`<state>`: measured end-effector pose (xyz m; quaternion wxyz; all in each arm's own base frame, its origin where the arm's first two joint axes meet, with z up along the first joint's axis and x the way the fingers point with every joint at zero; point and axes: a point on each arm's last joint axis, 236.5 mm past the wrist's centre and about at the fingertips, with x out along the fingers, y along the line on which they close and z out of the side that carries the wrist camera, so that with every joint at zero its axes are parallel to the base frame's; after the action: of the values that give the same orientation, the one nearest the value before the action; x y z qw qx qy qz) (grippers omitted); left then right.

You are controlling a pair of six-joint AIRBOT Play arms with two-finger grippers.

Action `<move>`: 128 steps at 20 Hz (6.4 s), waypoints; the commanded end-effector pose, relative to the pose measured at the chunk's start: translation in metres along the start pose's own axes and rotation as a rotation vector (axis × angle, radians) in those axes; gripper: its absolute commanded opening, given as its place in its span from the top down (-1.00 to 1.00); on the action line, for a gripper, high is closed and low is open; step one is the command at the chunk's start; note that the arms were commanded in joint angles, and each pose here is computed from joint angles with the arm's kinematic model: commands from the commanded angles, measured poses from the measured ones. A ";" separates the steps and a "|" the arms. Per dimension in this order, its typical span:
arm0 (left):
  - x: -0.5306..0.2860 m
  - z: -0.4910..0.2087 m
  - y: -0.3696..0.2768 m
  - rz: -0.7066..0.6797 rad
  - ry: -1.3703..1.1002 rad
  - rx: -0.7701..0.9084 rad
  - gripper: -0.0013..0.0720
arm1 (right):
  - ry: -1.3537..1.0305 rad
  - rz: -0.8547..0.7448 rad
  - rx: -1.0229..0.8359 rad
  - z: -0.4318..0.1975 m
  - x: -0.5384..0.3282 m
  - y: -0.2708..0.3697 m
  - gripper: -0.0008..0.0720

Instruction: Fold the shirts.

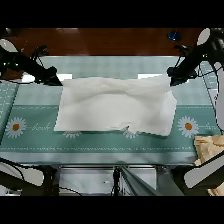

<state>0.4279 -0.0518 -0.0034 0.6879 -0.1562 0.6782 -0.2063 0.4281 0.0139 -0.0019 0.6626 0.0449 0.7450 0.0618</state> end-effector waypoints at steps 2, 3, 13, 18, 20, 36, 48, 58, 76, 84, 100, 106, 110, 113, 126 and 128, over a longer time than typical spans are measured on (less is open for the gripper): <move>0.004 -0.019 0.011 0.029 0.087 -0.056 0.90 | 0.097 0.005 0.035 -0.017 0.008 0.000 0.93; 0.008 -0.017 0.013 0.029 0.089 -0.067 0.89 | 0.116 0.006 0.045 -0.017 0.014 -0.001 0.93; 0.045 0.004 0.033 0.030 0.063 -0.094 0.89 | 0.155 0.016 0.061 0.001 0.064 -0.007 0.93; 0.043 0.001 0.032 0.026 0.075 -0.095 0.13 | 0.138 0.018 0.052 0.006 0.066 -0.007 0.34; 0.029 -0.002 0.032 0.021 0.087 -0.095 -0.35 | 0.147 -0.014 0.007 -0.001 0.056 -0.013 0.12; -0.022 -0.158 0.071 -0.043 0.131 -0.332 -0.36 | -0.041 0.260 0.238 -0.110 -0.016 -0.057 -0.25; 0.030 -0.198 0.066 -0.246 0.065 -0.407 -0.71 | -0.182 0.452 0.238 -0.119 0.016 -0.029 -0.40; 0.056 -0.204 0.072 -0.213 0.156 -0.414 -0.71 | -0.184 0.452 0.239 -0.118 0.016 -0.029 -0.40; 0.089 -0.198 0.065 -0.176 0.215 -0.371 0.88 | -0.004 0.486 0.350 -0.179 0.047 -0.038 -0.59; 0.088 -0.198 0.067 -0.179 0.210 -0.379 0.88 | 0.011 0.524 0.427 -0.211 0.097 -0.013 -0.58; 0.088 -0.198 0.067 -0.179 0.210 -0.376 0.88 | -0.049 0.440 0.373 -0.187 0.135 0.028 0.82; 0.070 -0.185 0.058 -0.208 0.203 -0.336 0.88 | -0.223 0.507 0.301 -0.159 0.075 0.045 0.93; 0.000 -0.102 0.013 -0.315 -0.073 -0.208 0.89 | -0.436 0.509 0.238 -0.120 -0.002 0.047 0.93; -0.053 -0.051 -0.029 -0.337 -0.249 -0.066 0.89 | -0.572 0.524 0.221 -0.093 -0.046 0.047 0.93; -0.068 0.050 -0.038 -0.179 -0.581 -0.006 0.89 | -0.781 0.495 0.304 0.019 -0.089 0.000 0.93; -0.059 0.057 -0.026 -0.170 -0.584 -0.033 0.89 | -0.797 0.491 0.336 0.036 -0.084 -0.010 0.93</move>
<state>0.4666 -0.0588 0.0724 0.8200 -0.2715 0.4525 -0.2214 0.4480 0.0057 0.0823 0.8399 0.3372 0.4156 0.0907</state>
